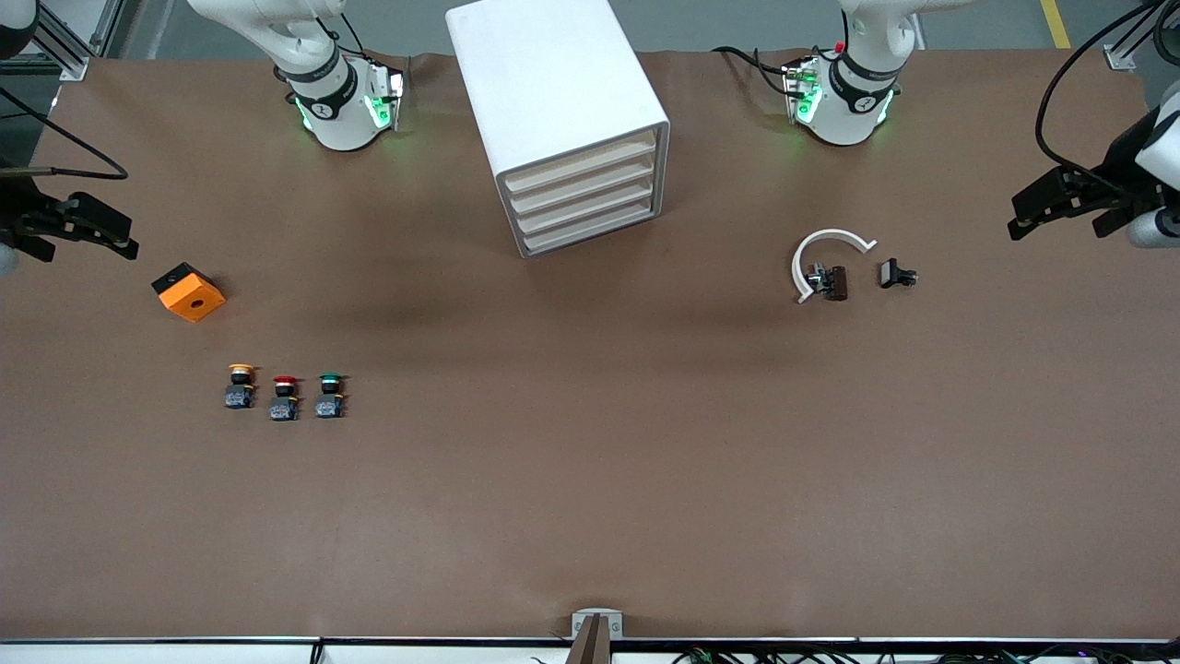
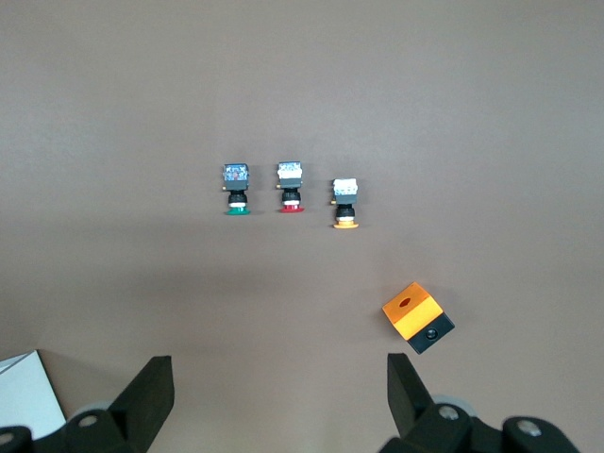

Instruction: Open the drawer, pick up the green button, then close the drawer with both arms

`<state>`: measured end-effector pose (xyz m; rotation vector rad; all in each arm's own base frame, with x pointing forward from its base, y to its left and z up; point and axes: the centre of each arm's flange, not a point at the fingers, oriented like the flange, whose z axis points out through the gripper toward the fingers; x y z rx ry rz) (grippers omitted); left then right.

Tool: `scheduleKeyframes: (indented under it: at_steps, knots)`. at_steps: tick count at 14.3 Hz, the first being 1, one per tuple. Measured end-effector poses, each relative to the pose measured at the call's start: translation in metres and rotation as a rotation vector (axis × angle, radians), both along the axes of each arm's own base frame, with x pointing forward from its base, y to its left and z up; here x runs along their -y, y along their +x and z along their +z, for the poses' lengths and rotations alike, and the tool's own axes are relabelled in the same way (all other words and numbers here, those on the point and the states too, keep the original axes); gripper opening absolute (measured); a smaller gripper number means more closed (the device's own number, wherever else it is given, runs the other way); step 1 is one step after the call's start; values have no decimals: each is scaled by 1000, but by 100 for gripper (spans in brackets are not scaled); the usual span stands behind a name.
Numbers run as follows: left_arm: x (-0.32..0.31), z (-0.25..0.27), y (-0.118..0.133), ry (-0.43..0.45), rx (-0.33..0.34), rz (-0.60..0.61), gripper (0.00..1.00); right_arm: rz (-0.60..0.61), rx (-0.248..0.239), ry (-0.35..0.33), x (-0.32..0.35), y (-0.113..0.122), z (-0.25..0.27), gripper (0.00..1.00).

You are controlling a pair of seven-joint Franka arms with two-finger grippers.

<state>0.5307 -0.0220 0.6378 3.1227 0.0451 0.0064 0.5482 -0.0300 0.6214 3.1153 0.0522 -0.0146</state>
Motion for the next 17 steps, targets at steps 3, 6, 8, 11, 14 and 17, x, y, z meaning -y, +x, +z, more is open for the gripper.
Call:
scheduleKeyframes:
  at_steps: [3, 6, 8, 11, 14, 17]
  knots:
    - [10, 1, -9, -2, -14, -18, 100, 12, 21, -1, -6, 1, 10, 100]
    - [16, 4, -15, -1, -21, -27, 100, 15, 13, -1, -9, -3, 25, 100]
    - [15, 4, -16, -1, -22, -25, 100, 14, 16, 0, -8, -6, 36, 100]
    - [15, 1, -15, -1, -29, -24, 100, 17, 10, 1, -10, -5, 35, 100]
    - [12, -1, -15, -1, -32, -19, 100, 23, -2, 1, -13, -1, 28, 100]
    - [9, -1, -14, -2, -33, -14, 100, 26, -6, 1, -15, 0, 26, 100]
